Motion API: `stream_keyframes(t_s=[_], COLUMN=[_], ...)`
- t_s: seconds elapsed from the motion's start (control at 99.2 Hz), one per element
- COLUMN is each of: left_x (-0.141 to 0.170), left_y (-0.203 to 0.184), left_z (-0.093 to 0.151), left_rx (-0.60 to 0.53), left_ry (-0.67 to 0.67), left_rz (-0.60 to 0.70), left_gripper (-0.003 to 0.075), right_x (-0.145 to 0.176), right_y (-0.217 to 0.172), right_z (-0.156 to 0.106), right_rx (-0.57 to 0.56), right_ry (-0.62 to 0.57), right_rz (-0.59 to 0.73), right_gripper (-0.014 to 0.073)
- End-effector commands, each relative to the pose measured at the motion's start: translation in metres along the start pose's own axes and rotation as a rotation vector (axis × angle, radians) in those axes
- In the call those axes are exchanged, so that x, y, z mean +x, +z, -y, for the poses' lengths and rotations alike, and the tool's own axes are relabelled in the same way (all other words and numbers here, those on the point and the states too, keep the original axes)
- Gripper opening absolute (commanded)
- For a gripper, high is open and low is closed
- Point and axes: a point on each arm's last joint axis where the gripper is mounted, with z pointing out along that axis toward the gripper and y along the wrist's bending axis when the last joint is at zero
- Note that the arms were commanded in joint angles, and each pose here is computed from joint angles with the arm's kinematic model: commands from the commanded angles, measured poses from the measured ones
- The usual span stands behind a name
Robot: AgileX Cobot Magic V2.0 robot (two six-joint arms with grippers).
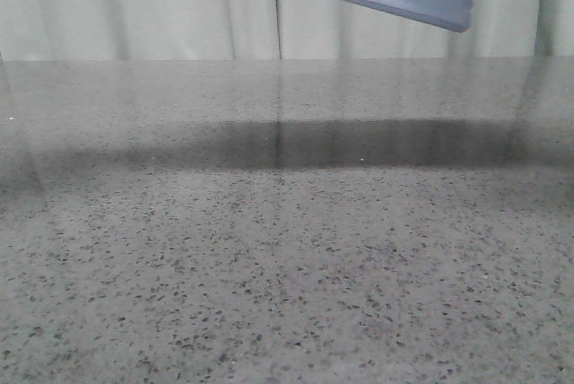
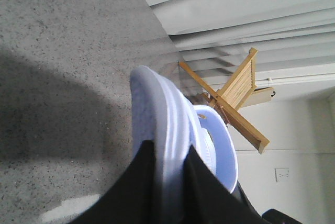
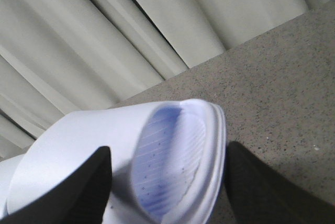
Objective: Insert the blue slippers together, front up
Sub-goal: 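Lower the stacked slippers onto the table, one nested on the other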
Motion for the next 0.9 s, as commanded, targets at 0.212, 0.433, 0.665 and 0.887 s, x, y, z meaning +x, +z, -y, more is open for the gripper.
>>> stream_keyframes(t_s=[0.212,0.433,0.665,0.887], left_x=[-0.005,-0.007,-0.018,-0.028], left_y=[0.01,0.015,0.007,-0.002], left_z=[0.005,-0.001,-0.005,-0.008], left_rx=[0.05,0.033,0.031,0.037], left_ry=[-0.071,-0.086,-0.084,-0.089], left_rz=[-0.029,-0.034,-0.003,0.012], left_gripper=[0.0016,0.0016,0.0016,0.0016], right_x=[-0.023,-0.032,-0.045,-0.052], right_y=[-0.012,-0.026,-0.047,-0.064], right_z=[-0.011,-0.015,-0.021,-0.024], right_rx=[-0.056,-0.09,-0.129,-0.155], right_ry=[-0.061,-0.079,-0.139,-0.17], right_rz=[0.148,0.22,0.34,0.419], right_gripper=[0.0426,0.0426,0.0426,0.0426])
